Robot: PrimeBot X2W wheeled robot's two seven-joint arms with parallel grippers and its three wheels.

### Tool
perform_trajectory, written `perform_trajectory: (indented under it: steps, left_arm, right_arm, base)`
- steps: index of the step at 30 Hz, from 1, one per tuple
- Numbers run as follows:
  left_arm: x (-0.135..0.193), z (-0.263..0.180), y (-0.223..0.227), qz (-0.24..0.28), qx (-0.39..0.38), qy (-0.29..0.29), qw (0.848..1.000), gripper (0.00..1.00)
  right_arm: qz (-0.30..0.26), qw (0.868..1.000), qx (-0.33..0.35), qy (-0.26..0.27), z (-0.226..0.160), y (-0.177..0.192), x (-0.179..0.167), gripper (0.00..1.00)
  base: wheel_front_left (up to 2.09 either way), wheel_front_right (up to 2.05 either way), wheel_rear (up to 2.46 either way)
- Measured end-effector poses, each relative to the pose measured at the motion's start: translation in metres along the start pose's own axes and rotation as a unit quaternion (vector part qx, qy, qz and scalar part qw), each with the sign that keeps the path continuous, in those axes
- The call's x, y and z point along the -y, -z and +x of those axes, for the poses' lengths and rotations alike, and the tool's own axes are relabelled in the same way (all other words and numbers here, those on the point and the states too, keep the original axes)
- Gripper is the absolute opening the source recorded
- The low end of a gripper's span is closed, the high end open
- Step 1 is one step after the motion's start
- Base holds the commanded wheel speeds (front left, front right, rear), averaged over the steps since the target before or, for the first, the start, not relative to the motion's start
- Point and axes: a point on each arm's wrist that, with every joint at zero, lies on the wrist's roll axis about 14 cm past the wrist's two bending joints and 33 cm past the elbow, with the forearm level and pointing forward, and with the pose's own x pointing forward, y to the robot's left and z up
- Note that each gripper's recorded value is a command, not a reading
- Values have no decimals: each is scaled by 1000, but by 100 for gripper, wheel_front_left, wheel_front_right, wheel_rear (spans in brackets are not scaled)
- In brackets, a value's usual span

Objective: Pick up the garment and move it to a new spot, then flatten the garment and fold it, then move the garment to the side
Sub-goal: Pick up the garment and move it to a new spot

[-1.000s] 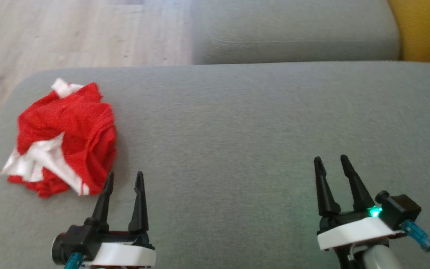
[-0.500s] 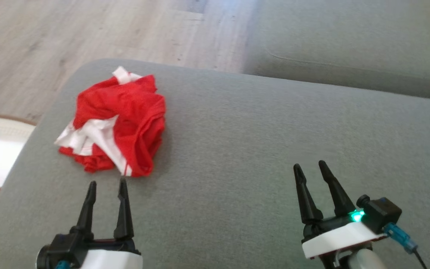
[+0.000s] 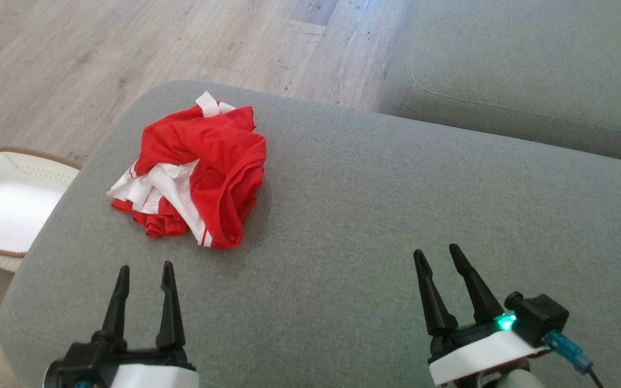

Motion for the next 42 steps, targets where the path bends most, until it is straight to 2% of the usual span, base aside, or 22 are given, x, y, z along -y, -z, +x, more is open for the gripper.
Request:
perform_trajectory:
  steps: [11,16,20,23,26,30,35,40,41,42]
  left_arm:
    - [-14,20,-1,27,-6,-12,1000,100]
    - [-16,75,-14,87,2,22,996,100]
    - [-30,126,-7,154,-43,37,986,100]
    - [-38,163,5,201,-99,46,973,100]
    - [-47,193,27,241,-172,50,954,100]
    - [-45,208,72,251,-268,69,928,100]
    - [-49,214,112,258,-346,79,899,100]
    - [-45,224,134,250,-378,85,887,100]
    - [-44,224,137,246,-385,85,885,53]
    - [-44,224,140,244,-389,85,884,0]
  right_arm:
    - [8,1000,-10,22,3,9,20,100]
    - [-1,999,2,43,18,4,46,100]
    - [-7,998,14,68,28,0,72,100]
    - [-11,996,13,87,31,4,91,100]
    - [-13,994,10,104,33,9,109,100]
    - [-16,992,7,123,33,14,128,100]
    - [-14,988,2,151,26,20,150,100]
    - [-16,985,-9,170,18,28,162,100]
    - [-15,985,-9,173,17,29,164,100]
    - [-15,984,-10,175,17,30,166,100]
  base:
    - [0,0,0]
    - [0,0,0]
    - [0,0,0]
    - [0,0,0]
    - [0,0,0]
    - [0,0,0]
    - [0,0,0]
    - [0,0,0]
    - [0,0,0]
    - [0,0,0]
